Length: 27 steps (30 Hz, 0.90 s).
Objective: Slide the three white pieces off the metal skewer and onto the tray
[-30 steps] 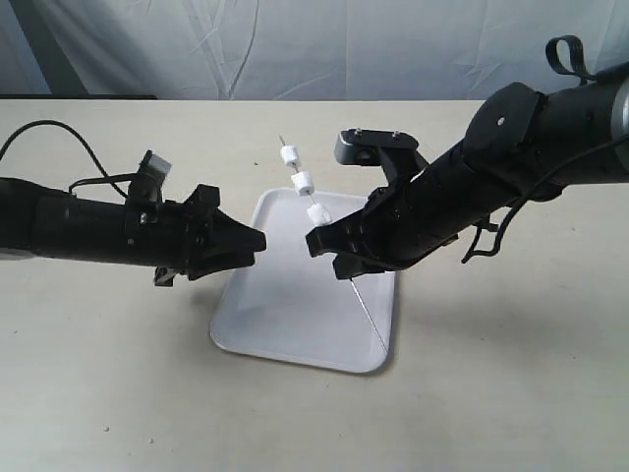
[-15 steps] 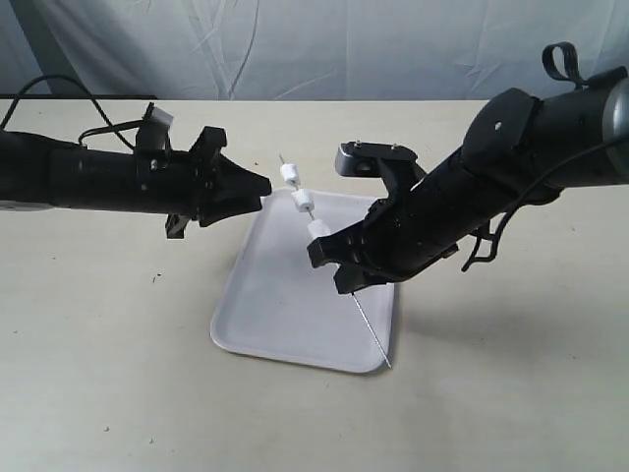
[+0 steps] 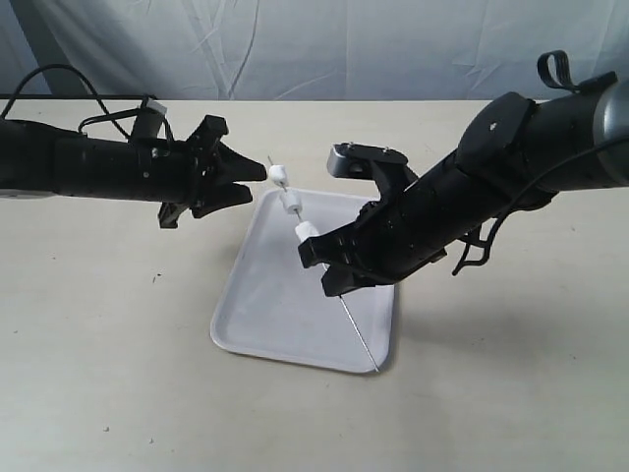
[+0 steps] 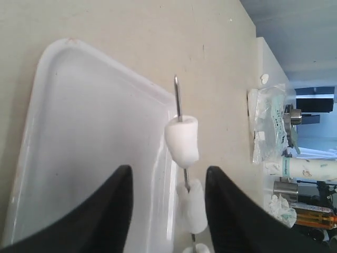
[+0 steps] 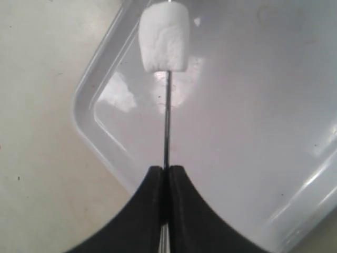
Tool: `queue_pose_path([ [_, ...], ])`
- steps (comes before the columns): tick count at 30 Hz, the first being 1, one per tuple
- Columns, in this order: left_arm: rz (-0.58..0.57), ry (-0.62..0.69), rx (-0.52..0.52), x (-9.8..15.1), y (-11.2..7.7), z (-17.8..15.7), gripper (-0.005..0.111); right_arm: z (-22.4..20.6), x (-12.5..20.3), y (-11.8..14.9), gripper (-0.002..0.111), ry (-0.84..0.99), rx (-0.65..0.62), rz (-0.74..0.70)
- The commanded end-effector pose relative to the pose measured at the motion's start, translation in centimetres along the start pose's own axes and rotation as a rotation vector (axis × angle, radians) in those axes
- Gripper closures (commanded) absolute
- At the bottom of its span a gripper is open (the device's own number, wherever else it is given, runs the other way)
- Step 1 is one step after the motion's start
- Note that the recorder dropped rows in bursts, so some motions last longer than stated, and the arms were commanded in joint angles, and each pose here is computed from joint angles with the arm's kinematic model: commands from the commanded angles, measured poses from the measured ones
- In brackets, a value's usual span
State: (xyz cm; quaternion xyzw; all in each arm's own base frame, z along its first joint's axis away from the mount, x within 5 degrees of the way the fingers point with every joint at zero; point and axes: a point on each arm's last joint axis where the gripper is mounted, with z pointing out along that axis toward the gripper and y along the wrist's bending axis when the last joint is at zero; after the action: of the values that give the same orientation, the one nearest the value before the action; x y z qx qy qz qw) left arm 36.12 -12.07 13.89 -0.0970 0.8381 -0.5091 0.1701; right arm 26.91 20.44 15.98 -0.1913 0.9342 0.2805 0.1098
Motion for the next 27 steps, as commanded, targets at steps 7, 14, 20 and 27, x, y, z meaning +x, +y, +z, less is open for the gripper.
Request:
queue_pose_path([
  [7, -0.008, -0.014, -0.006, -0.24, -0.16, 0.13, 0.065, -0.07, 0.06, 0.36, 0.109, 0.010, -0.032, -0.033],
  [14, -0.008, -0.009, 0.003, -0.19, -0.24, 0.13, 0.065, -0.09, 0.12, 0.69, 0.109, 0.015, -0.069, -0.057],
  [20, -0.002, 0.006, 0.012, 0.13, -0.51, 0.44, 0.073, -0.10, 0.06, 0.78, 0.109, 0.008, -0.079, -0.054],
  [27, -0.001, 0.007, 0.011, 0.19, -0.54, 0.51, 0.076, -0.10, 0.11, 0.81, 0.109, 0.014, -0.083, -0.055],
])
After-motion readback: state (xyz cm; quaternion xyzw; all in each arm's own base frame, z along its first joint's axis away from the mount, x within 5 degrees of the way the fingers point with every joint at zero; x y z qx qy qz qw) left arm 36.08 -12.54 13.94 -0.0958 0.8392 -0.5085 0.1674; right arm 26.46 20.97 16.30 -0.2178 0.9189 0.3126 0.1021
